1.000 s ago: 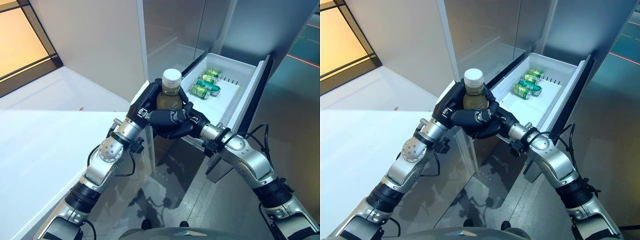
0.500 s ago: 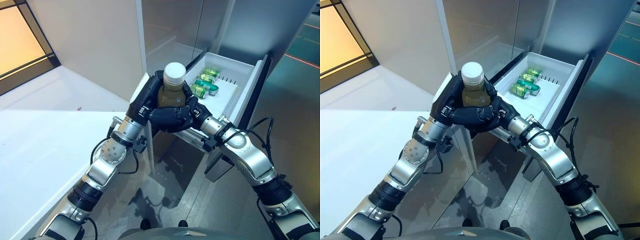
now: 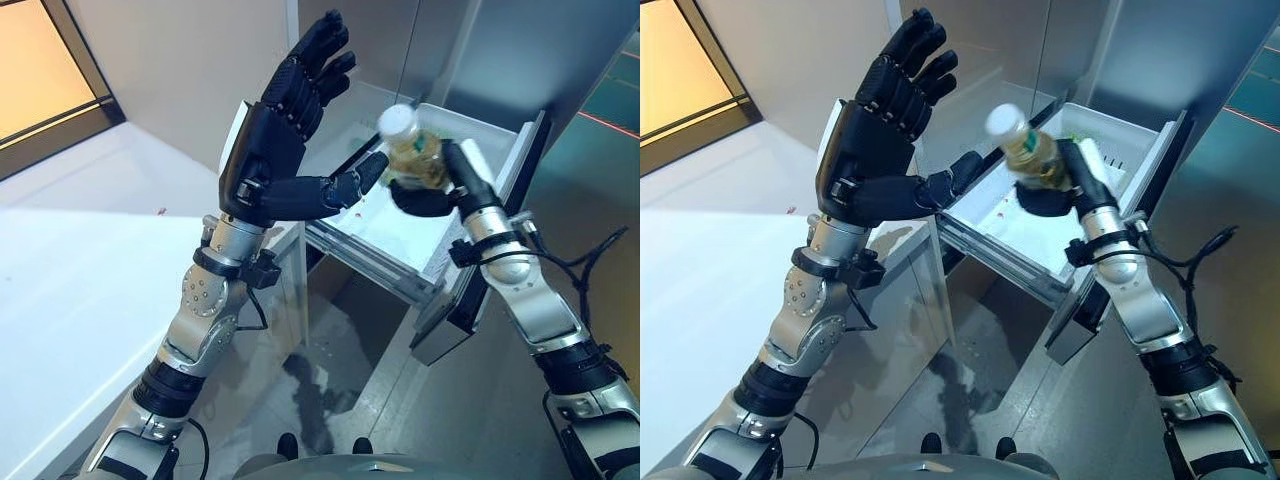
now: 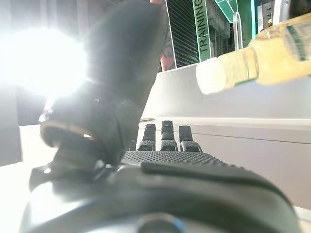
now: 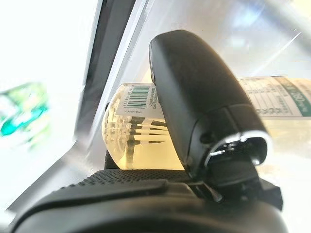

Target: Put drinks into fridge and close the fridge

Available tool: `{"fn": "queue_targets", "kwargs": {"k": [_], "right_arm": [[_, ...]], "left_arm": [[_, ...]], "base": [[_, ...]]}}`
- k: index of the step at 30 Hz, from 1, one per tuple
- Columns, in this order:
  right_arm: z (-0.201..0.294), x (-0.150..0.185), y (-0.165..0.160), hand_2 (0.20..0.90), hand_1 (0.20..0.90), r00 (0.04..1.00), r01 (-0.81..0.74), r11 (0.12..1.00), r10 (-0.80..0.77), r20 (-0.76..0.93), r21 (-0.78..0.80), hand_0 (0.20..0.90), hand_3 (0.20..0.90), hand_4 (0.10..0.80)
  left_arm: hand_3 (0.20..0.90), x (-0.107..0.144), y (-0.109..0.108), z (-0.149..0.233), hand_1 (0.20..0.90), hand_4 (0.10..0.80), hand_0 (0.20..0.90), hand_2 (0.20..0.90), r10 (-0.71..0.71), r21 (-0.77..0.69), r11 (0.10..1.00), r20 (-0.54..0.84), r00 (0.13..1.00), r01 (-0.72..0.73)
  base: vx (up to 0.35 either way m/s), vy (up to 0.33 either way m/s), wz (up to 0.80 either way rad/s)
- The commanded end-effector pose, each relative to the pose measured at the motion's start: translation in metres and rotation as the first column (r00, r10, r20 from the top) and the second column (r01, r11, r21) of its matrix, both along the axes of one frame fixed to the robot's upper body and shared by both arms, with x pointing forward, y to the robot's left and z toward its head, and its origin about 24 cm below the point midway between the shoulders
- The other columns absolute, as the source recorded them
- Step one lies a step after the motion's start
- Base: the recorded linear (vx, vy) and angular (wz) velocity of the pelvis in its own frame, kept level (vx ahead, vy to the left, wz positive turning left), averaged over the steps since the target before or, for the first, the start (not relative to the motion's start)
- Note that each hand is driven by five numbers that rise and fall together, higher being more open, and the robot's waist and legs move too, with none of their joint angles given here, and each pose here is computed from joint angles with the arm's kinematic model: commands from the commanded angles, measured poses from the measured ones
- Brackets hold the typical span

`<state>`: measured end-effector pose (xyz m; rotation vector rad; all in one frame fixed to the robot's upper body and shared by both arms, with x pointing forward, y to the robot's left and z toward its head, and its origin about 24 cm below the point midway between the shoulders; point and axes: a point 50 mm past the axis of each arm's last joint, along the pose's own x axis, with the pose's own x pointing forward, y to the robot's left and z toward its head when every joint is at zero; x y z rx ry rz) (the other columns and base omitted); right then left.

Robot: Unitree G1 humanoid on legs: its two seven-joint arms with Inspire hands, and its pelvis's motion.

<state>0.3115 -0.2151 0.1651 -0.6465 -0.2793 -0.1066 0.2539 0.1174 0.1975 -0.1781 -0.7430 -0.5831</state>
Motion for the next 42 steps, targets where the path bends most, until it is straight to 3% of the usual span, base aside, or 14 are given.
{"fn": "queue_targets", "kwargs": {"k": [1, 6, 10, 11, 17, 21, 23, 26, 31, 33, 36, 40, 42], "right_arm": [[0.120, -0.003, -0.002, 0.300, 0.300, 0.851, 0.025, 0.999, -0.045, 0.523, 0.045, 0.300, 0.200, 0.100], [0.133, 0.009, -0.026, 0.300, 0.300, 0.852, 0.135, 0.988, -0.152, 0.501, 0.070, 0.300, 0.200, 0.100], [0.139, 0.023, -0.052, 0.300, 0.300, 0.859, 0.230, 0.968, -0.252, 0.446, 0.105, 0.300, 0.200, 0.100], [0.139, 0.024, -0.055, 0.300, 0.300, 0.859, 0.239, 0.966, -0.260, 0.441, 0.103, 0.300, 0.200, 0.100], [0.138, 0.043, -0.093, 0.300, 0.300, 0.889, 0.340, 0.929, -0.368, 0.273, 0.144, 0.300, 0.200, 0.100], [0.131, 0.050, -0.110, 0.300, 0.300, 0.891, 0.410, 0.909, -0.417, 0.179, 0.073, 0.300, 0.200, 0.100], [0.125, 0.052, -0.119, 0.300, 0.300, 0.888, 0.444, 0.896, -0.444, 0.116, 0.029, 0.300, 0.200, 0.100], [0.113, 0.055, -0.127, 0.300, 0.300, 0.890, 0.455, 0.890, -0.455, 0.003, 0.002, 0.300, 0.200, 0.100], [0.082, 0.059, -0.132, 0.300, 0.300, 0.875, 0.454, 0.891, -0.450, -0.181, -0.020, 0.300, 0.200, 0.100], [0.076, 0.060, -0.132, 0.300, 0.300, 0.869, 0.457, 0.889, -0.451, -0.203, -0.019, 0.300, 0.200, 0.100], [0.070, 0.061, -0.132, 0.300, 0.300, 0.859, 0.459, 0.888, -0.449, -0.248, -0.017, 0.300, 0.200, 0.100], [0.063, 0.062, -0.131, 0.300, 0.300, 0.853, 0.451, 0.892, -0.440, -0.280, -0.030, 0.300, 0.200, 0.100], [0.059, 0.064, -0.128, 0.300, 0.300, 0.853, 0.438, 0.898, -0.431, -0.293, -0.044, 0.300, 0.200, 0.100]], "left_arm": [[0.900, 0.002, -0.006, 0.005, 0.900, 0.800, 0.900, 0.900, -0.141, 0.002, 0.990, -0.006, 0.990, 0.141], [0.900, 0.005, -0.017, -0.030, 0.900, 0.800, 0.900, 0.900, -0.330, 0.019, 0.939, -0.237, 0.914, 0.344], [0.900, -0.004, -0.025, -0.074, 0.900, 0.800, 0.900, 0.900, -0.510, -0.138, 0.846, -0.489, 0.708, 0.514], [0.900, -0.005, -0.026, -0.078, 0.900, 0.800, 0.900, 0.900, -0.517, -0.150, 0.841, -0.505, 0.691, 0.520], [0.900, -0.033, -0.025, -0.143, 0.900, 0.800, 0.900, 0.900, -0.571, -0.324, 0.779, -0.720, 0.394, 0.538], [0.900, -0.050, -0.020, -0.178, 0.900, 0.800, 0.900, 0.900, -0.563, -0.400, 0.769, -0.793, 0.232, 0.498], [0.900, -0.059, -0.015, -0.202, 0.900, 0.800, 0.900, 0.900, -0.521, -0.390, 0.783, -0.837, 0.168, 0.485], [0.900, -0.065, -0.008, -0.231, 0.900, 0.800, 0.900, 0.900, -0.393, -0.284, 0.836, -0.907, 0.152, 0.470], [0.900, -0.068, 0.021, -0.274, 0.900, 0.800, 0.900, 0.900, -0.005, 0.084, 0.924, -0.973, 0.232, 0.373], [0.900, -0.062, 0.033, -0.278, 0.900, 0.800, 0.900, 0.900, 0.135, 0.246, 0.904, -0.941, 0.310, 0.350], [0.900, -0.056, 0.047, -0.283, 0.900, 0.800, 0.900, 0.900, 0.283, 0.386, 0.875, -0.897, 0.339, 0.291], [0.900, -0.050, 0.067, -0.289, 0.900, 0.800, 0.900, 0.900, 0.408, 0.485, 0.847, -0.855, 0.320, 0.217], [0.900, -0.051, 0.075, -0.297, 0.900, 0.800, 0.900, 0.900, 0.458, 0.511, 0.839, -0.849, 0.264, 0.188]], "base": [[0.039, -0.014, 0.04], [0.048, -0.010, 0.14], [0.069, -0.004, 0.14], [0.078, -0.003, 0.22], [0.050, 0.008, 0.16], [0.010, 0.003, 0.20], [-0.033, -0.011, 0.19], [-0.043, -0.026, 0.21], [-0.027, -0.033, 0.11], [-0.122, -0.051, 0.06], [-0.110, -0.038, 0.06], [-0.106, -0.020, 0.01], [-0.094, 0.003, -0.08]]}}
